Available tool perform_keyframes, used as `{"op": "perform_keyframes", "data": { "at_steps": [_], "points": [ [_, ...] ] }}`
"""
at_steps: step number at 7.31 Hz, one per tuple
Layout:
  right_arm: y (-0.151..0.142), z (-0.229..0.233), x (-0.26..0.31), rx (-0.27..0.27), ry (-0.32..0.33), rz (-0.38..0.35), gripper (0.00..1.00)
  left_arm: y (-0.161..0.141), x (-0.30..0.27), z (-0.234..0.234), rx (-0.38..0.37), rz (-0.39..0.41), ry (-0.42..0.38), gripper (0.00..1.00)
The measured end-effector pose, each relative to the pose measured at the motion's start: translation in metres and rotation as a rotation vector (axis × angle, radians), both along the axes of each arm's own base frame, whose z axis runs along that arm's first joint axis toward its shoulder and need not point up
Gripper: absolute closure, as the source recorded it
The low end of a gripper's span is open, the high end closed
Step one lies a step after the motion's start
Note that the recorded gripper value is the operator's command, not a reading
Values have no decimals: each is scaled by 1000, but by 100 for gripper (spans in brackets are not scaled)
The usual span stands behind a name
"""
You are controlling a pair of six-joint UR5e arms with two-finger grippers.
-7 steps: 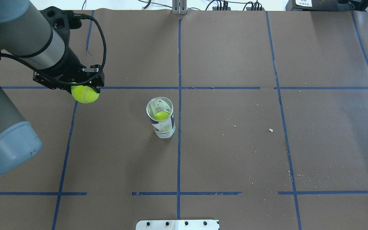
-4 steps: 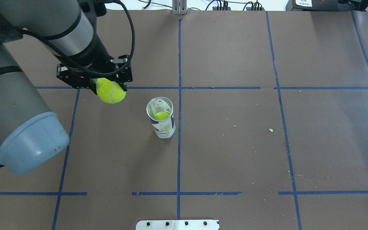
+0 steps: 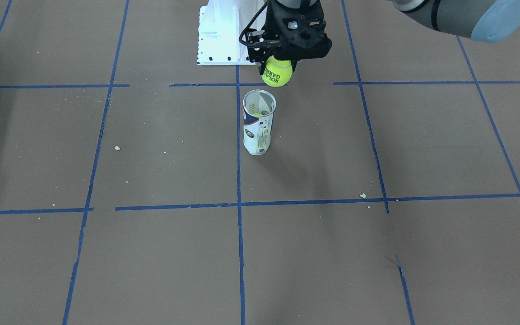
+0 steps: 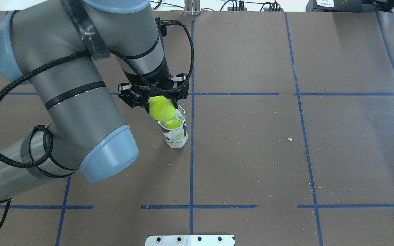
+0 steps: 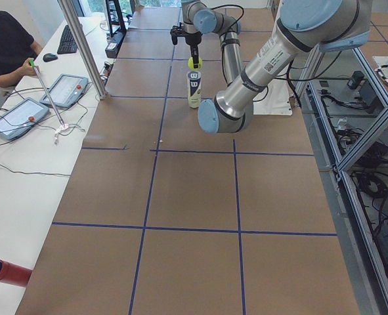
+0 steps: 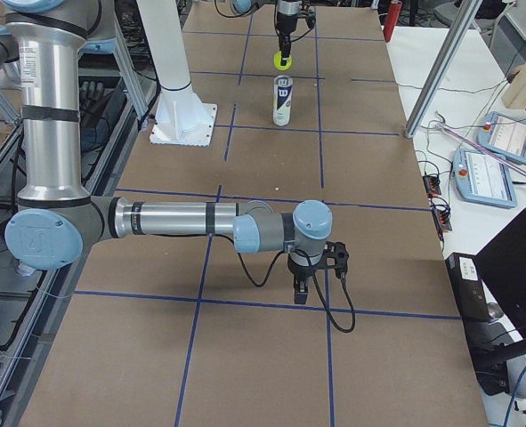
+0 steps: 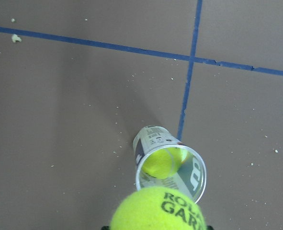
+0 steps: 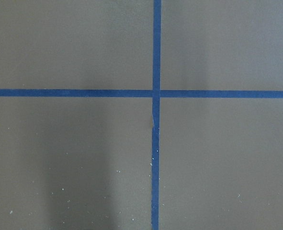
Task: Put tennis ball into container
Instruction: 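Lift the ball with the left gripper and carry it over the clear cup, then lower the ball into the cup and open the left gripper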
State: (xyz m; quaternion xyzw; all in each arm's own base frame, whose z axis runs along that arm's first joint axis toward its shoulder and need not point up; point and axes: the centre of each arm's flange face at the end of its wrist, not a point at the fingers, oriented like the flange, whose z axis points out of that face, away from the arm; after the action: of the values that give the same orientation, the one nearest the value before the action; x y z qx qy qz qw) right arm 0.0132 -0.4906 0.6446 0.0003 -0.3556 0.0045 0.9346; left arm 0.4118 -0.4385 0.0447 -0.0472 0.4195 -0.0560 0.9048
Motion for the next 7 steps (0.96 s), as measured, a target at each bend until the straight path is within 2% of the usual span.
{"op": "perform_keyframes", "data": {
  "at_steps": [4, 7],
  "points": [
    [0, 0, 0, 0, 0, 0, 0, -21, 26, 15, 16, -10, -5, 100],
    [0, 0, 0, 0, 0, 0, 0, -20, 26, 14, 21, -9, 5, 100]
  ]
}}
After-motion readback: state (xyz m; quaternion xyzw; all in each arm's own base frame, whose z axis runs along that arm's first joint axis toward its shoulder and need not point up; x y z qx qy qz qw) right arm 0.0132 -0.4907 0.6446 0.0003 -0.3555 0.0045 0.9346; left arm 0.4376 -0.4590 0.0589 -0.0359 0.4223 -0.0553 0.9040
